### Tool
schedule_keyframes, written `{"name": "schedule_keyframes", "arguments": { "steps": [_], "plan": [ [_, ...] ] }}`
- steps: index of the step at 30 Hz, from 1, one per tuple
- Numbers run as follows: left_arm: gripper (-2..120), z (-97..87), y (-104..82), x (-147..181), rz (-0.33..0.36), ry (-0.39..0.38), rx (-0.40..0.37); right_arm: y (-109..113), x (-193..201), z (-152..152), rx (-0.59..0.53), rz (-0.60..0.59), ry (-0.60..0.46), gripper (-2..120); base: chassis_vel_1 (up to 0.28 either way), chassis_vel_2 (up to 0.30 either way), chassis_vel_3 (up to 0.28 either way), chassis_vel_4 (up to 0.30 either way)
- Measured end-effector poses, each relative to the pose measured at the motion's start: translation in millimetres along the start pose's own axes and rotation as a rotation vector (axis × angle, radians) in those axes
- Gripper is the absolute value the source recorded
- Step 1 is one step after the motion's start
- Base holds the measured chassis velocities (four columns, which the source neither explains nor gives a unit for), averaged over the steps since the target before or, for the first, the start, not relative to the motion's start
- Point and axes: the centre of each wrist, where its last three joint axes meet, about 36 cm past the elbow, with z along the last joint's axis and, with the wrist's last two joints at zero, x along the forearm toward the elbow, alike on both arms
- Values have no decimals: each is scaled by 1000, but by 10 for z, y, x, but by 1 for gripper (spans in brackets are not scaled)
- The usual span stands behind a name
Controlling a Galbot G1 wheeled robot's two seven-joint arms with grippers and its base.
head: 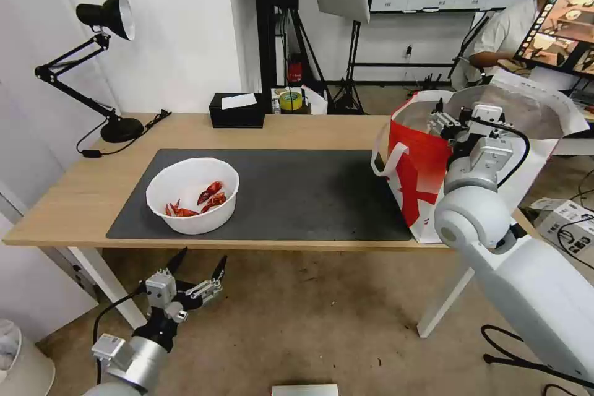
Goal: Pick up the trash from the table and place it into the takeout bag.
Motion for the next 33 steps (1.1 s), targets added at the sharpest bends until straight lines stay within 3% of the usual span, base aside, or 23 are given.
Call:
{"name": "schedule_keyframes", "arguments": {
  "steps": [12, 19, 24, 33],
  "plan": [
    [100, 4, 5, -11, 0, -3, -4, 13, 67, -35, -22, -53, -35, 100, 0, 0, 0, 0],
    [100, 17, 12, -16, -2, -1, -4, 17, 210, -61, -92, -227, -93, 100, 0, 0, 0, 0],
    [100, 31, 10, -25, -2, -2, -2, -13, 406, -33, -146, -430, -127, 100, 0, 0, 0, 0],
    [100, 38, 15, -31, -1, -6, -2, -133, 654, 55, -182, -672, -106, 100, 0, 0, 0, 0]
  ]
}}
